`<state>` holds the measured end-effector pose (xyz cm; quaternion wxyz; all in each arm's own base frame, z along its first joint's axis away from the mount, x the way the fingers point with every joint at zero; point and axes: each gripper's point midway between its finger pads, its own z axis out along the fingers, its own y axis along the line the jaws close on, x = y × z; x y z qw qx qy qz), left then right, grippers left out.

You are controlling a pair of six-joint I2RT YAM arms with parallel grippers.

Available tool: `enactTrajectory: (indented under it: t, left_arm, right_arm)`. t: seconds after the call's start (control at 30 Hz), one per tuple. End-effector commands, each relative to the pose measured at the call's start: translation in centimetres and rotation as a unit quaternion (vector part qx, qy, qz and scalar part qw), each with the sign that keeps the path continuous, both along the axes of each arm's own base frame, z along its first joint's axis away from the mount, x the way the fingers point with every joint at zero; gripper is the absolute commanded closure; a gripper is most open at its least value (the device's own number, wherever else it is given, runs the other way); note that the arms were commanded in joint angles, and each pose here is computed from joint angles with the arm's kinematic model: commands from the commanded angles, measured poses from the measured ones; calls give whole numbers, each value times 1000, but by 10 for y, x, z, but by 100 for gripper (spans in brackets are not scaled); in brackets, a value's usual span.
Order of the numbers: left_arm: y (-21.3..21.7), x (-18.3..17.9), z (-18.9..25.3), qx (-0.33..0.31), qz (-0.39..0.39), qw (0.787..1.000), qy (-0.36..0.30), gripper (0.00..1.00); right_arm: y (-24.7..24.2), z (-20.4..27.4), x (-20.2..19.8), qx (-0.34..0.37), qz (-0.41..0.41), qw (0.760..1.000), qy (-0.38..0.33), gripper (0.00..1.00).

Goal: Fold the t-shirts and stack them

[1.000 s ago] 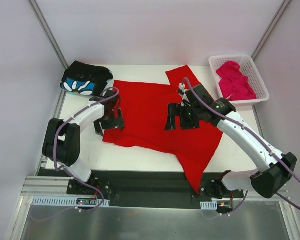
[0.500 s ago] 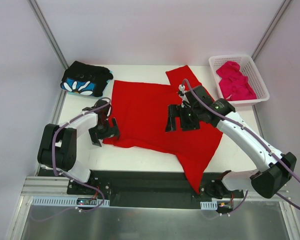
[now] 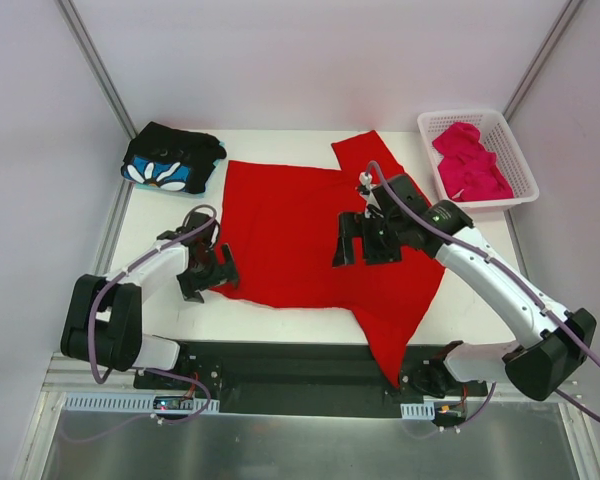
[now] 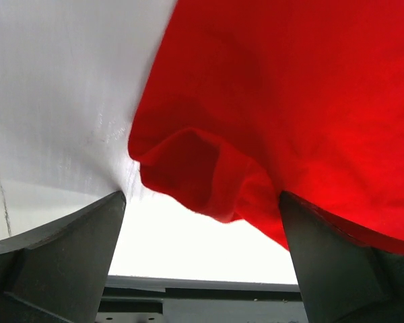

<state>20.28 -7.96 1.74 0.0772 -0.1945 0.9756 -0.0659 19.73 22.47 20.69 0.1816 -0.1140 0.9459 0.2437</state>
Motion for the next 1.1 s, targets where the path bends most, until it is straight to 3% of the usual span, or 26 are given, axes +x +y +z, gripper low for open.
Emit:
enactTrajectory:
  t: [0.0,0.33,0.8,1.07]
  left_arm:
    - [-10,-49,-9,-14,-7,996,88,1]
    - [-16,-76,-2,-3,-4,992,127,1]
    - [-2,-111,40,25,15,994,103,1]
    - [-11,-42,104,25,13,999,-25,1]
  right_arm:
    - [-5,4,-10,9,-5,1000,4,4]
    - [-5,1,-18,9,-1,1000,8,4]
    - [0,-1,-25,13,17,1000,8,4]
    - [-1,-5,-24,6,15,1000,5,4]
